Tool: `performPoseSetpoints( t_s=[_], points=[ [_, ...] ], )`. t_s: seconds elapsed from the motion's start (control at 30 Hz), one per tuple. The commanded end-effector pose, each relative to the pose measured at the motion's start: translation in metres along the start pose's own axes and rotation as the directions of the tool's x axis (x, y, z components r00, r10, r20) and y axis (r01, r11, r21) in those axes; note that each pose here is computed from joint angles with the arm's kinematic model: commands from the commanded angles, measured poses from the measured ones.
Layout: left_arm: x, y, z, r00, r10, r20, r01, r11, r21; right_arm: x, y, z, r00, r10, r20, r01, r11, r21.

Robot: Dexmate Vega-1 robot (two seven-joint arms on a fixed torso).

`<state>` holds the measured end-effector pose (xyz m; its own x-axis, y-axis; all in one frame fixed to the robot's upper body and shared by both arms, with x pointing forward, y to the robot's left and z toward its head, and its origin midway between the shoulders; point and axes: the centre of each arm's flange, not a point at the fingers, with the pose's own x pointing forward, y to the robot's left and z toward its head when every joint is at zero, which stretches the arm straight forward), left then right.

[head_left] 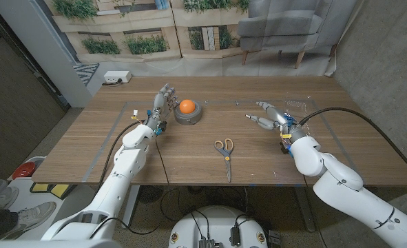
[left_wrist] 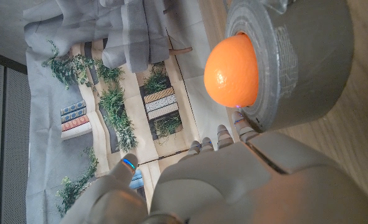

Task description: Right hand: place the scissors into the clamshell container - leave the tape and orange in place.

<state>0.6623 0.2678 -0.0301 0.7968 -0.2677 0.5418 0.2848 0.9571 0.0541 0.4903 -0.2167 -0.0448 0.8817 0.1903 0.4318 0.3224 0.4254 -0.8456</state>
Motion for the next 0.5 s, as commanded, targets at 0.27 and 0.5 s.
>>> performPoseSetpoints(
  t_s=[0.27, 0.5],
  points=[
    [-0.002, 0.001, 0.001, 1.000, -0.010, 0.002, 0.010, 1.000, 0.001, -0.017, 0.006, 0.012, 0.999, 0.013, -0.029, -0.015, 0.998, -0.067],
    [-0.002, 0.001, 0.001, 1.000, -0.018, 0.001, 0.018, 1.000, 0.002, -0.023, 0.009, 0.018, 0.999, 0.014, -0.038, -0.017, 0.996, -0.084]
  ],
)
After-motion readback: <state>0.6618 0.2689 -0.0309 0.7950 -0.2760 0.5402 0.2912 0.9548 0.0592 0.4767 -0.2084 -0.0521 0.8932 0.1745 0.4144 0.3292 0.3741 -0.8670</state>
